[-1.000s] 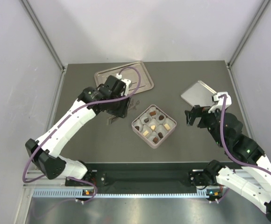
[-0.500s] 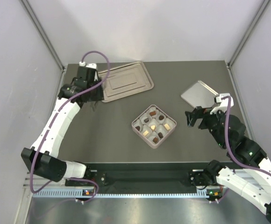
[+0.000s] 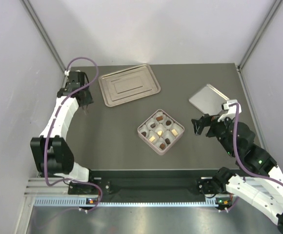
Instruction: Pack the chocolate
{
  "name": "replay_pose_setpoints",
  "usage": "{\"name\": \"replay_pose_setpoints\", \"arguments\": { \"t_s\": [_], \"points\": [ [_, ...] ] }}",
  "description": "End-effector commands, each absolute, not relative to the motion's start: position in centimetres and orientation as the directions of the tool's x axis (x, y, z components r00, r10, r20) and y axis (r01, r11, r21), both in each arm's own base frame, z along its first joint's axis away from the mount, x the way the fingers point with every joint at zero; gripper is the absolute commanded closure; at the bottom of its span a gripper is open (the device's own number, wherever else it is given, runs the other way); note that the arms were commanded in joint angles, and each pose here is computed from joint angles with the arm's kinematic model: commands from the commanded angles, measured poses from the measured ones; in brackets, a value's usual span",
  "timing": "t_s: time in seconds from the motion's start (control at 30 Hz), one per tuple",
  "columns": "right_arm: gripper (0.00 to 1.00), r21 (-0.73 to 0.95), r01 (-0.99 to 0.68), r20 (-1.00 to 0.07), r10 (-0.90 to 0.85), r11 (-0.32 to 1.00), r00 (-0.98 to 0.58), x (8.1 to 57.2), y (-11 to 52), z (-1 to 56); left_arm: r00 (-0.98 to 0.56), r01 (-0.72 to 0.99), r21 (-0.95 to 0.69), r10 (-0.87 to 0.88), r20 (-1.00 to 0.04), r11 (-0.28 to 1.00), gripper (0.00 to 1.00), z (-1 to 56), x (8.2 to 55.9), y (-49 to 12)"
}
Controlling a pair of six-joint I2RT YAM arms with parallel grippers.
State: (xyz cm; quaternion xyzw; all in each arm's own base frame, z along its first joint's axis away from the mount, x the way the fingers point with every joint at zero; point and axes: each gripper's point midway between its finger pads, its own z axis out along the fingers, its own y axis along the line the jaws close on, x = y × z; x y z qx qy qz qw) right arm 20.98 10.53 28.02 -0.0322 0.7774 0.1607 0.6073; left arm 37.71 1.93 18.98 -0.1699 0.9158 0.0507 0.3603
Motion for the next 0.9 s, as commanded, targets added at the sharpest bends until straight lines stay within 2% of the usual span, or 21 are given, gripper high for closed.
{"name": "replay_pose_setpoints", "arguments": {
  "t_s": [0.0,0.27,0.4,0.6,0.87],
  "points": [
    [0.0,0.243,-0.253,-0.956,0.187,0.936,-0.226,21.2,10.7,29.1,-0.65,-0.398,-0.02,-0.297,-0.699,0.917,0.52,17.3,39.6,4.0],
    [0.0,0.238,-0.259,-0.956,0.179,0.936,-0.234,21.5,11.1,28.7,-0.709,-0.443,0.009,-0.344,-0.615,0.897,0.5,11.0,38.9,4.7],
    [0.0,0.238,-0.26,-0.955,0.178,0.936,-0.236,21.6,11.2,28.7,-0.736,-0.472,0.021,-0.381,-0.559,0.881,0.43,8.3,38.2,4.6],
    [0.0,0.24,-0.26,-0.954,0.177,0.935,-0.243,21.6,11.3,28.4,-0.756,-0.508,0.039,-0.424,-0.499,0.861,0.32,6.0,37.1,4.6],
    [0.0,0.242,-0.264,-0.952,0.176,0.934,-0.249,21.7,11.6,28.5,-0.76,-0.518,-0.001,-0.461,-0.459,0.855,0.28,4.6,36.5,3.9]
  ]
}}
